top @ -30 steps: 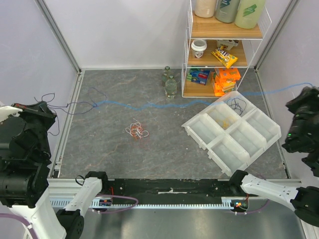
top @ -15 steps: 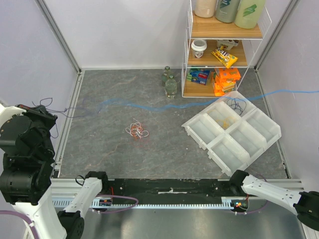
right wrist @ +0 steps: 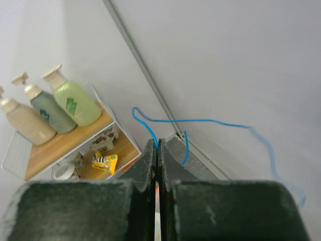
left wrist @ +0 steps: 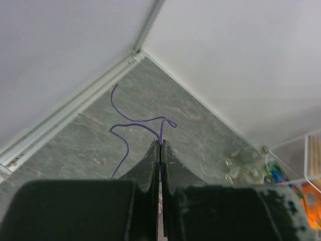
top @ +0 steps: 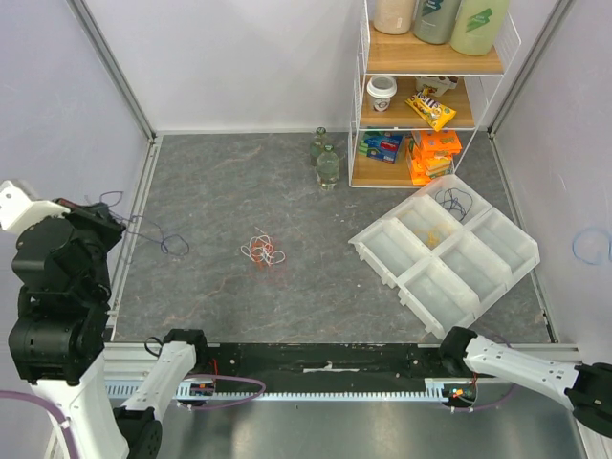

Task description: Untangle the cables

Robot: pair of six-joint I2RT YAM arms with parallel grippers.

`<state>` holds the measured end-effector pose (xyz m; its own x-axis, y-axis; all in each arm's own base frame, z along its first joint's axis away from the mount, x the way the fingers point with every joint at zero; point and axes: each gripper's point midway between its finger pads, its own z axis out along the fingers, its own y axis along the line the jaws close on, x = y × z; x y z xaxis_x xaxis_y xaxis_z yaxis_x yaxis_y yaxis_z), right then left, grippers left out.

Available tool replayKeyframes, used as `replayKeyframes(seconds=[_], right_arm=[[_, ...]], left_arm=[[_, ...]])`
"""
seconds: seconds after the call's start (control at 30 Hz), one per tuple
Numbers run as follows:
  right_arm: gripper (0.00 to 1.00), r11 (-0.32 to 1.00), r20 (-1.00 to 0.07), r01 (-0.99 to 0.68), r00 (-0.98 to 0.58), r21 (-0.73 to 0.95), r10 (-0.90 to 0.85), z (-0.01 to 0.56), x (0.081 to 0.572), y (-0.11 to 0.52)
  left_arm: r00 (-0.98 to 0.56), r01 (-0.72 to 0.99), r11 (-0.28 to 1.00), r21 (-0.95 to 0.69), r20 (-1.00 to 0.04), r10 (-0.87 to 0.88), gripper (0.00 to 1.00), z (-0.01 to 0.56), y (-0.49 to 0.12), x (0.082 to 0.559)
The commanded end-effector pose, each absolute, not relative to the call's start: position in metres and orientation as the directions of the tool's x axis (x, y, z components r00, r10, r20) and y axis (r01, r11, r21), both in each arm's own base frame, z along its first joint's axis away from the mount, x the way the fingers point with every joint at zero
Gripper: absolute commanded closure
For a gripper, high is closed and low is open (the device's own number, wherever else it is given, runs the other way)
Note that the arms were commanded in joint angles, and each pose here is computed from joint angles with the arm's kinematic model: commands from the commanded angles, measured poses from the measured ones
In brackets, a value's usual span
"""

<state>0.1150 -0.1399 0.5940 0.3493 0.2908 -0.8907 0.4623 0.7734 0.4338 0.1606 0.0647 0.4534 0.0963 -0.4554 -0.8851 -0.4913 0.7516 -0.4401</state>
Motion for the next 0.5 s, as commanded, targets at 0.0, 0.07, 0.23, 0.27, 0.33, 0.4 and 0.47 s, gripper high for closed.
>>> replayKeyframes(seconds=[0.0, 0.07, 0.23, 0.27, 0.33, 0.4, 0.47], right_arm=[[1.0, 0.878, -0.935, 0.364, 0.28, 0.311, 0.215, 0.581, 0.167, -0.067], [1.0, 0.904, -0.948, 0.332, 0.253, 0.27, 0.19, 0.574, 0.179, -0.048], [1.0, 0.958, -0.982, 0.252, 0.161, 0.14, 0.101, 0.551, 0.211, 0.005], [1.0, 0.962, -0.986, 0.246, 0.146, 0.119, 0.085, 0.545, 0.215, 0.012], [1.0, 0.968, -0.99, 0.23, 0.122, 0.1, 0.073, 0.533, 0.222, 0.023], [1.0, 0.971, -0.99, 0.214, 0.109, 0.107, 0.085, 0.52, 0.227, 0.033], [1.0, 0.979, -0.991, 0.172, 0.089, 0.112, 0.098, 0.507, 0.232, 0.047]], left_arm=[[-0.022, -0.327, 0.77, -0.548, -0.81, -0.586, 0.98, 0.44, 0.019, 0.192], [-0.081, -0.283, 0.76, -0.584, -0.775, -0.626, 0.98, 0.429, 0.003, 0.197], [-0.204, -0.149, 0.752, -0.642, -0.724, -0.659, 0.98, 0.415, -0.033, 0.207], [-0.242, -0.109, 0.748, -0.655, -0.712, -0.659, 0.98, 0.413, -0.043, 0.208], [-0.293, -0.082, 0.735, -0.673, -0.689, -0.663, 0.98, 0.409, -0.054, 0.213], [-0.336, -0.064, 0.726, -0.685, -0.67, -0.662, 0.98, 0.406, -0.063, 0.217], [-0.363, -0.045, 0.719, -0.693, -0.659, -0.658, 0.98, 0.406, -0.068, 0.218]])
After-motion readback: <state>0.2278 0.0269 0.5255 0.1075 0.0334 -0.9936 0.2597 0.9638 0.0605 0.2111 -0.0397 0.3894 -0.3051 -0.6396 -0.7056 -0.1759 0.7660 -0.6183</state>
